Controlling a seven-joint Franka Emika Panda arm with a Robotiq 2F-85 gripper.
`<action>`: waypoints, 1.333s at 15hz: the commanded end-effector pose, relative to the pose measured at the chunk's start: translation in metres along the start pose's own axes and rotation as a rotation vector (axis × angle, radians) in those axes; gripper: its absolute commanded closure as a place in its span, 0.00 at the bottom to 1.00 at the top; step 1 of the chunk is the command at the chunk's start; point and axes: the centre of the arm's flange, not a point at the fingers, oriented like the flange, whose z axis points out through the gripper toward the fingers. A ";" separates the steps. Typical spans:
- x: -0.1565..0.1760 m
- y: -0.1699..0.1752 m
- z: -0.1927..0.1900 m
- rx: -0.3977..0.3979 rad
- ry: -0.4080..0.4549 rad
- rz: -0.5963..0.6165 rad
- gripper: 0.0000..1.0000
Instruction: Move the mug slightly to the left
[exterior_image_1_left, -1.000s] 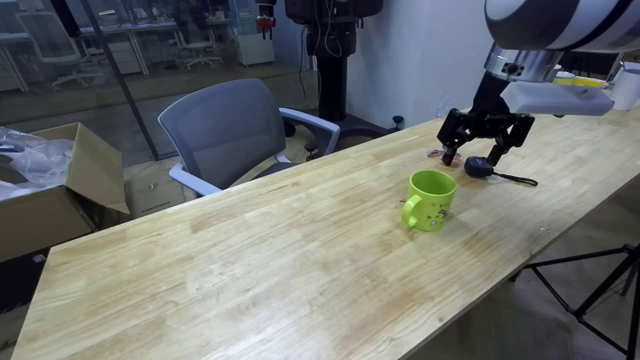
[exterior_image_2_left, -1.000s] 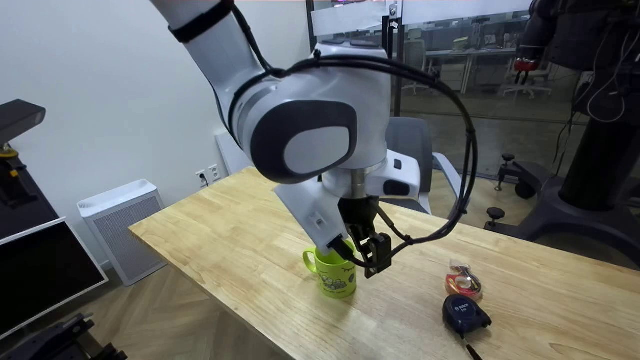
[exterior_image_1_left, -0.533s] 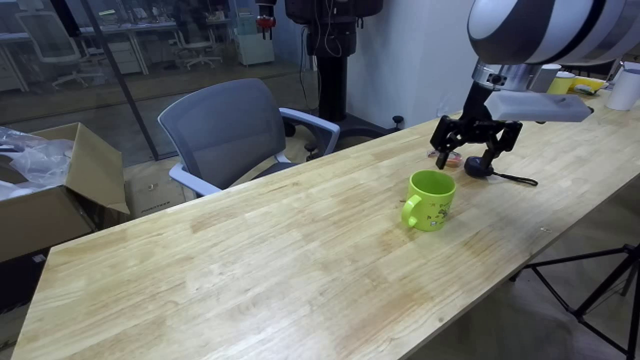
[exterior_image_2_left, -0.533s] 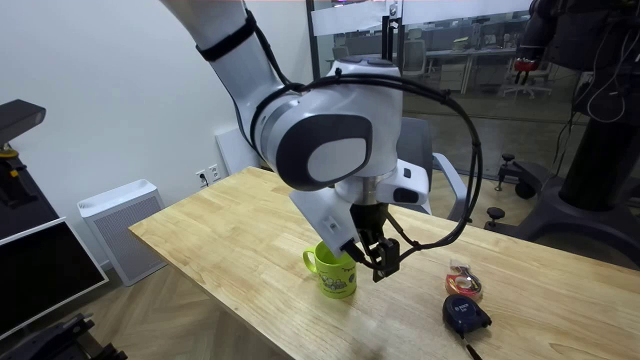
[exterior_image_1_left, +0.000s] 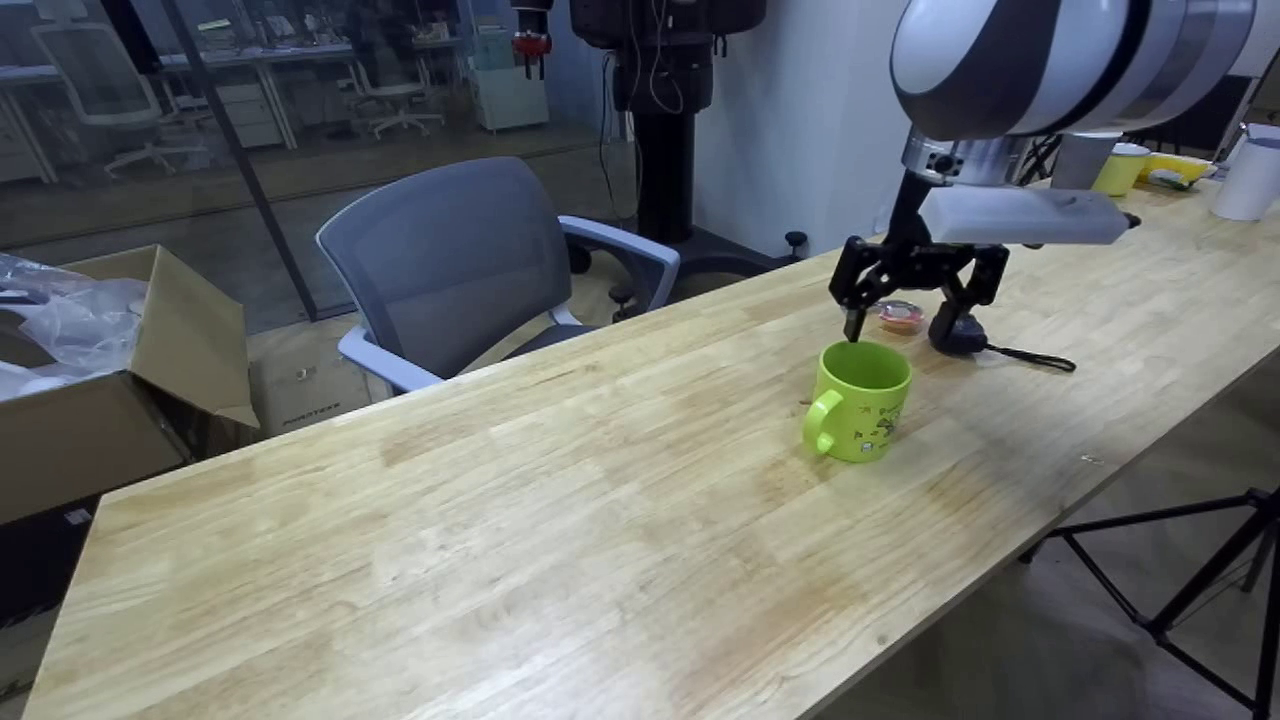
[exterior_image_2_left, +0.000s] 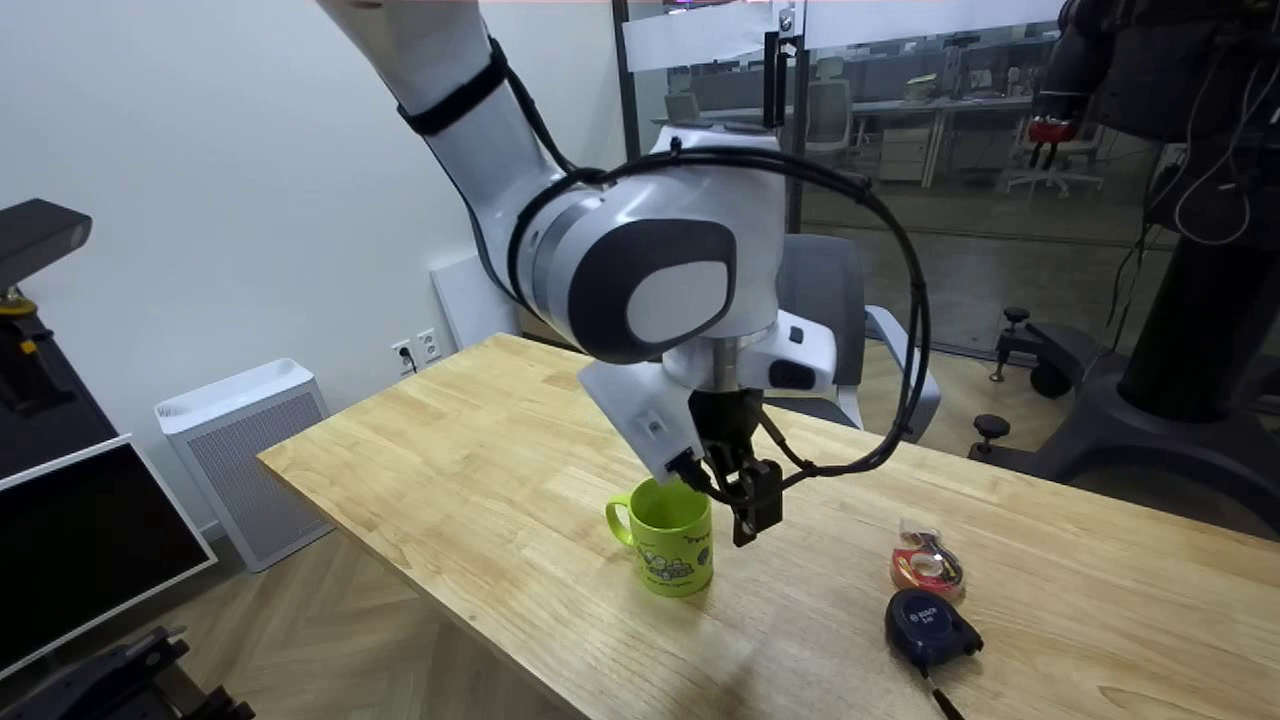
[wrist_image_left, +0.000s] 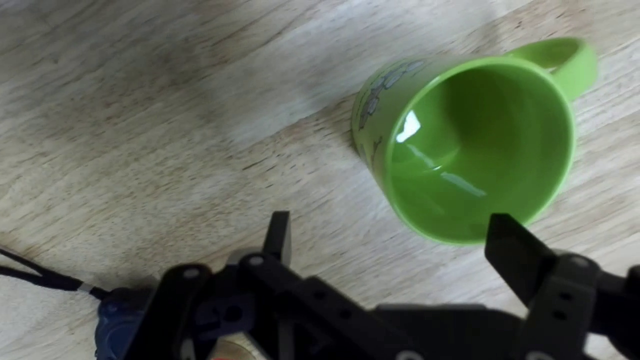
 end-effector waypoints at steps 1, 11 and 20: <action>0.006 -0.018 -0.001 -0.020 -0.011 0.031 0.00; 0.000 -0.007 0.010 -0.035 -0.019 0.116 0.00; 0.001 0.004 0.024 -0.058 -0.043 0.175 0.25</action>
